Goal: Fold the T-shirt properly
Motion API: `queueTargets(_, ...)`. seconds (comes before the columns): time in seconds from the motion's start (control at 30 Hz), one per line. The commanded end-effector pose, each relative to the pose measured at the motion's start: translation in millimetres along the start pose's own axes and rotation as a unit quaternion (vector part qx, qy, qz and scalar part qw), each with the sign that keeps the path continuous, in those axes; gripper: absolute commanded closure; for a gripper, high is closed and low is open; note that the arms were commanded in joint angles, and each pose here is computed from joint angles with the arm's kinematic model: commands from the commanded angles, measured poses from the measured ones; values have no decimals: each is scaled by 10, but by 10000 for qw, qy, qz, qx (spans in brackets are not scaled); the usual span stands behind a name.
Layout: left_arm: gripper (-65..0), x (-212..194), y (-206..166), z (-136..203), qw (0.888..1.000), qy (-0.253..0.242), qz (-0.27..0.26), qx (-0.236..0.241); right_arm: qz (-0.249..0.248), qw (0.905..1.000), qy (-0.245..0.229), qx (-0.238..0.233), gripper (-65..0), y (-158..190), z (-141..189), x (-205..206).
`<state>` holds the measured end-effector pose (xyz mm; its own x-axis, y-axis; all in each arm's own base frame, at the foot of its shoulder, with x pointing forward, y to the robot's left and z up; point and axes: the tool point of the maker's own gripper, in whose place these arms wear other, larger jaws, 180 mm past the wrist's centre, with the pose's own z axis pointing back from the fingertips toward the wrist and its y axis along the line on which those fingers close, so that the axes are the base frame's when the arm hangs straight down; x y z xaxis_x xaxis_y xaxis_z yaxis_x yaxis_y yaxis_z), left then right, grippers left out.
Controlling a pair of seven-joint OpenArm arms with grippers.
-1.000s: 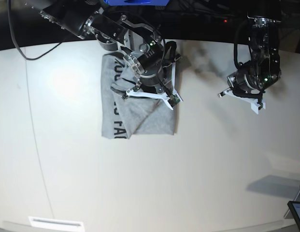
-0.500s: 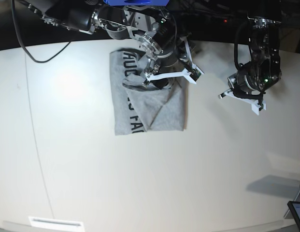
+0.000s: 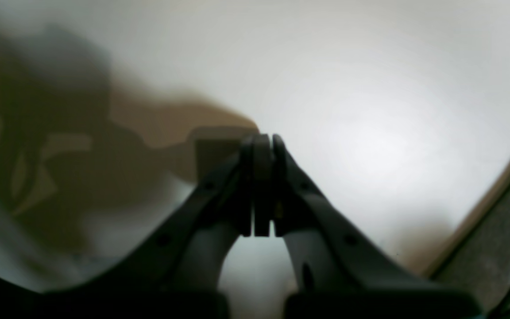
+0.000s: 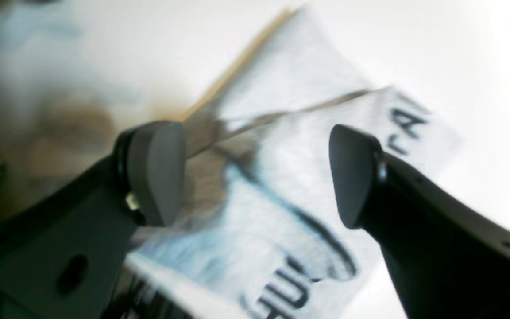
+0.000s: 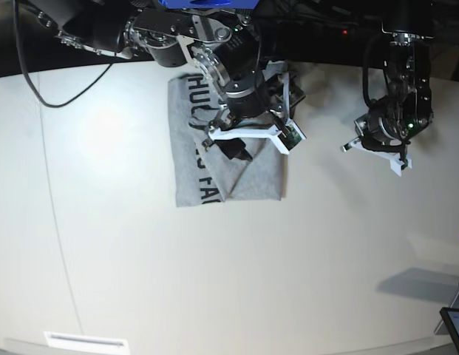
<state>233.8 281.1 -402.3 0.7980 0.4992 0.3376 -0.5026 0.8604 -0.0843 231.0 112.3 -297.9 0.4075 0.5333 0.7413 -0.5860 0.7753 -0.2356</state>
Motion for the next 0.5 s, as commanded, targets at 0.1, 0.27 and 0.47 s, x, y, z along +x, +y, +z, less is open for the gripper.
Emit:
queueTargets(0.1, 0, 55, 67, 32, 9999, -63, -30, 98, -117, 9952, -320, -918, -480, -523, -12, 101)
queueTargets(0.27, 0, 263, 215, 209, 9983, -590, -13, 37, -1171, 9849, 39, -1277, -480, -1005, -62, -160)
queueTargets(0.47, 0, 532, 801, 578, 9910, -1311, -223, 127, -2047, 9670, -247, -1495, -283, -1163, 4, -393)
